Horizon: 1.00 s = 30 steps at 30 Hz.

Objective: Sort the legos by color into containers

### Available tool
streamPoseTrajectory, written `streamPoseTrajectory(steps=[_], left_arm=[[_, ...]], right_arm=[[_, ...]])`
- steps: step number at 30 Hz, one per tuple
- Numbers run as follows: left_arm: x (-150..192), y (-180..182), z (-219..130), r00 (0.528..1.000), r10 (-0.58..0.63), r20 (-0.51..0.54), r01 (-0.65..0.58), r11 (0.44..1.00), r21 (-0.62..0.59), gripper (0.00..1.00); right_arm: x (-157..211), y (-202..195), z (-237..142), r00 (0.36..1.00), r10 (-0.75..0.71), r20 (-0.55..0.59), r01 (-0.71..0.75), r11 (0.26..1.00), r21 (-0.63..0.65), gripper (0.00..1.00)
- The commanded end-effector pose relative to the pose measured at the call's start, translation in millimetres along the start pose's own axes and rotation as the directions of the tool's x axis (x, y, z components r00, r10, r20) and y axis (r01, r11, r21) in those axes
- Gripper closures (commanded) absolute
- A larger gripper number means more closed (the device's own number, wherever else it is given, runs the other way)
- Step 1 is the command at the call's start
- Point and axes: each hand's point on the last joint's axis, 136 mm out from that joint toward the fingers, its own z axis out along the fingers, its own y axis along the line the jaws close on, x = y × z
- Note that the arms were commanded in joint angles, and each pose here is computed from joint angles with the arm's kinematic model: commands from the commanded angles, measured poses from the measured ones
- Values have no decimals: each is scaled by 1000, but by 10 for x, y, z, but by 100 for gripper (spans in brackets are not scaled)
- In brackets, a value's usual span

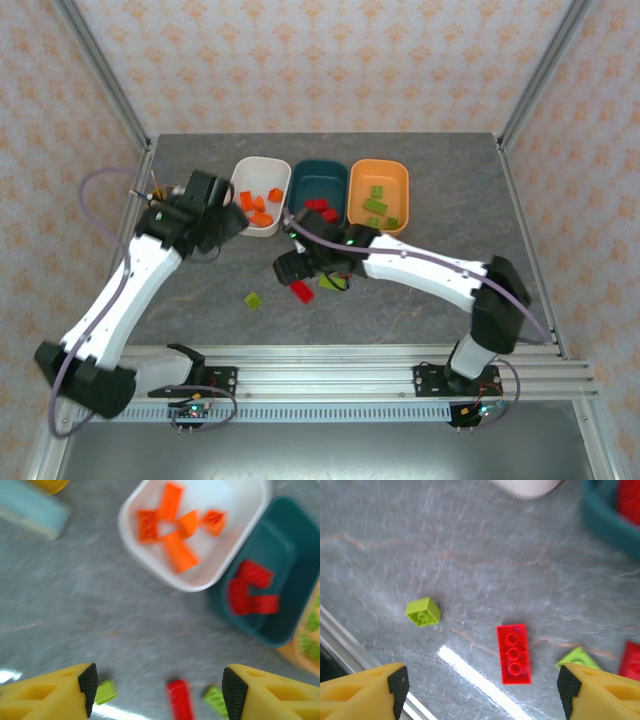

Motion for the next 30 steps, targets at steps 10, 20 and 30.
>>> streamPoseTrajectory(steps=[10,20,30], left_arm=[[801,1506,-442,979,-198,46,202,973,-111,29],[857,1632,-583,976,-212,56,217,972,-92,29],[879,1541,-526,981,-193,24,195,978,-73,29]], right_arm=[[334,574,979,962,-161,-221,154,987,-51,19],[438,601,1370,938,-172,-301,165,985,-50,23],[424,588,1585,937,-138,-322,141,990,-14,52]])
